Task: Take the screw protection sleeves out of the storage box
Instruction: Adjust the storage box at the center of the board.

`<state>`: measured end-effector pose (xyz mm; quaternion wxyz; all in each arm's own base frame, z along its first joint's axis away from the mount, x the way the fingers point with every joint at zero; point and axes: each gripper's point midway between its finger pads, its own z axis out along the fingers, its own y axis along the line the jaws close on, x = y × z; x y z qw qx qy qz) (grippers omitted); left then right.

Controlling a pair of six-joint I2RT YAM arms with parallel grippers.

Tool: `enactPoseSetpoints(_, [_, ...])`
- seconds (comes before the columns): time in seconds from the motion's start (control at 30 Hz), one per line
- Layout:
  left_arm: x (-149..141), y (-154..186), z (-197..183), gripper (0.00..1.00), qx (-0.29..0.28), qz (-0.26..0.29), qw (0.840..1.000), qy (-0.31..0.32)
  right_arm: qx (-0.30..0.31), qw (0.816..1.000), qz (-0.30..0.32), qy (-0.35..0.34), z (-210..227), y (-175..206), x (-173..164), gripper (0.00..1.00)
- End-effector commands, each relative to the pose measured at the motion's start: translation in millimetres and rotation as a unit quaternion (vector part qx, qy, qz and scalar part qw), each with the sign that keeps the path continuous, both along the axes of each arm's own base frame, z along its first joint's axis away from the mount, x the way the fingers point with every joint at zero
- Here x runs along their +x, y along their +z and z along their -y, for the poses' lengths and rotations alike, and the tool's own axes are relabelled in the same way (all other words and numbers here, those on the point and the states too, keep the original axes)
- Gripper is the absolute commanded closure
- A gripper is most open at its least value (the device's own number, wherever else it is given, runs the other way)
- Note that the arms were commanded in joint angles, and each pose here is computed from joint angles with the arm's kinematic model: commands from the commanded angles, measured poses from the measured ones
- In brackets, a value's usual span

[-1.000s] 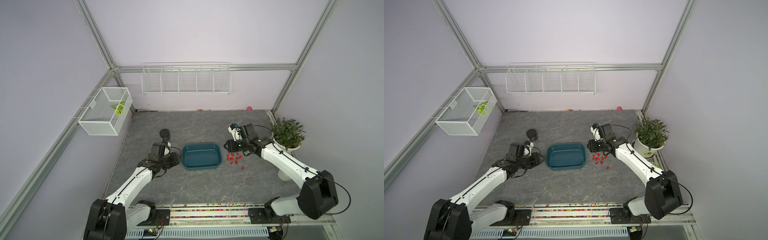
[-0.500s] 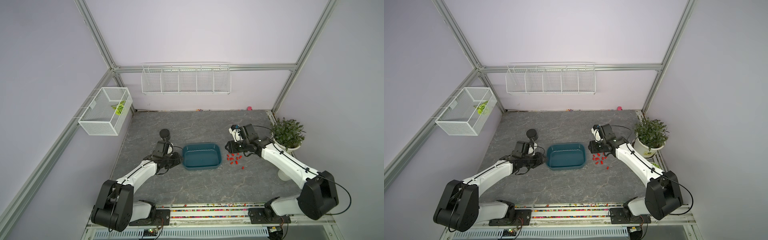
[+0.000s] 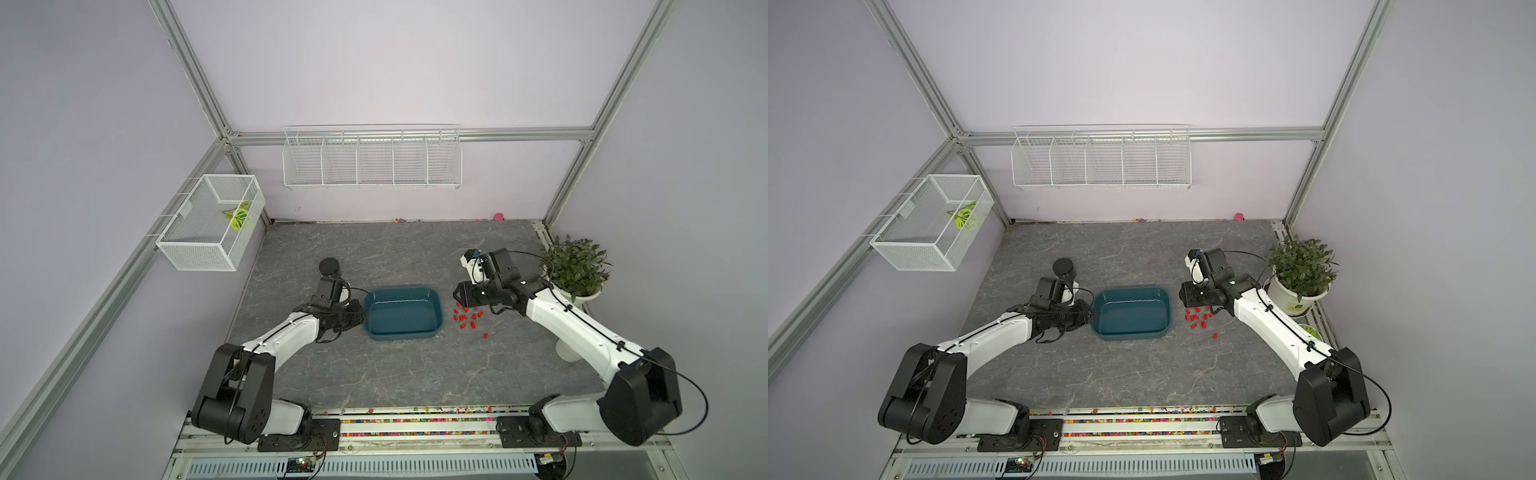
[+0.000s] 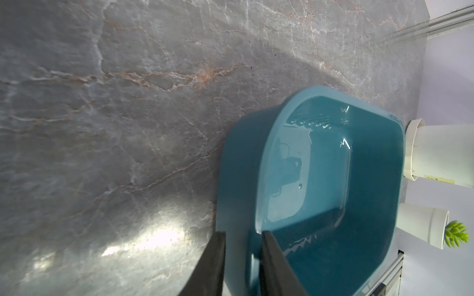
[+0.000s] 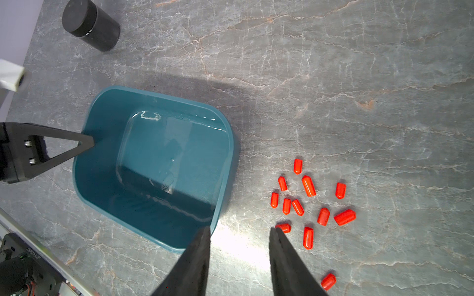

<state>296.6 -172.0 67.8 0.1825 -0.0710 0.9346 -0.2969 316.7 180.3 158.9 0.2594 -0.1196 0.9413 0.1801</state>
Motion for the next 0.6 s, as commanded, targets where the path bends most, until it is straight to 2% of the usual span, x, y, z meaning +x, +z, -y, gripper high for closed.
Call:
enactPoseSetpoints(0.0, [14, 10, 6, 0.71, -0.001, 0.019, 1.000, 0.001, -0.008, 1.000, 0.005, 0.004, 3, 1, -6, 0.58])
enactPoseSetpoints(0.57, [34, 7, 18, 0.73, -0.004, 0.014, 1.000, 0.013, -0.011, 1.000, 0.003, 0.005, 4, -2, -7, 0.58])
